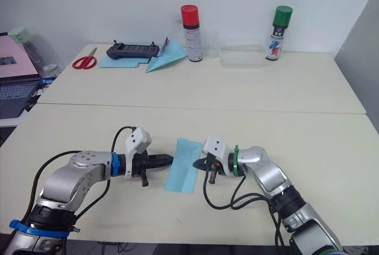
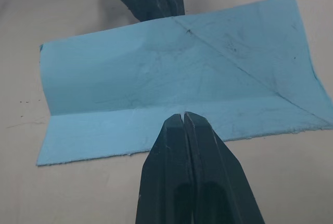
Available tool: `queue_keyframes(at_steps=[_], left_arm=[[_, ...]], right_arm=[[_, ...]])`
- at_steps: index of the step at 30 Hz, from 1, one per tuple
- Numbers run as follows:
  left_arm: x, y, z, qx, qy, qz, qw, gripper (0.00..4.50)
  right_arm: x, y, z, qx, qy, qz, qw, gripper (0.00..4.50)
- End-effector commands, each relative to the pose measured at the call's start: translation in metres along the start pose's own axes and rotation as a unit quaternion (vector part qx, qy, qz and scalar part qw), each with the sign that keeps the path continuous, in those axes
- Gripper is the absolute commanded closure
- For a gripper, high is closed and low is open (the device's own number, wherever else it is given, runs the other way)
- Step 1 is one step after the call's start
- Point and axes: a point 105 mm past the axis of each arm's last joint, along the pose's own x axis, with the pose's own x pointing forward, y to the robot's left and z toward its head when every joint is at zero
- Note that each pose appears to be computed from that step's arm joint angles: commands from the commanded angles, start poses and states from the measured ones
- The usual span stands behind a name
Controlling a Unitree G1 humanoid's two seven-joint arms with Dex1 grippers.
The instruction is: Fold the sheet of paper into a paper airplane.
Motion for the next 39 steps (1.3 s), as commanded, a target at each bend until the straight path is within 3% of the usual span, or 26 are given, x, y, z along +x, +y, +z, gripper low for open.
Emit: queue_keyframes(at_steps=[1, 10, 21, 34, 39], left_arm=[[-0.001, -0.005, 0.018, 0.023, -0.027, -0.005, 0.999, 4.50], [-0.007, -0.006, 0.020, 0.030, -0.022, 0.004, 0.999, 4.50], [-0.013, -0.017, 0.005, 0.036, 0.013, -0.002, 0.999, 4.50], [0.017, -0.013, 0.015, 0.044, -0.012, -0.013, 0.999, 4.50], [0.022, -0.017, 0.019, 0.047, -0.016, -0.026, 0.998, 4.50]], right_arm=[[-0.005, -0.004, -0.030, 0.032, 0.051, -0.019, 0.998, 4.46], [-0.006, -0.004, -0.029, 0.029, 0.052, -0.020, 0.998, 4.46], [-0.003, -0.003, -0.028, 0.027, 0.051, -0.018, 0.998, 4.46], [-0.006, -0.007, -0.024, 0.043, 0.042, -0.026, 0.998, 4.46], [-0.019, -0.011, 0.000, 0.087, 0.004, -0.029, 0.996, 2.99]])
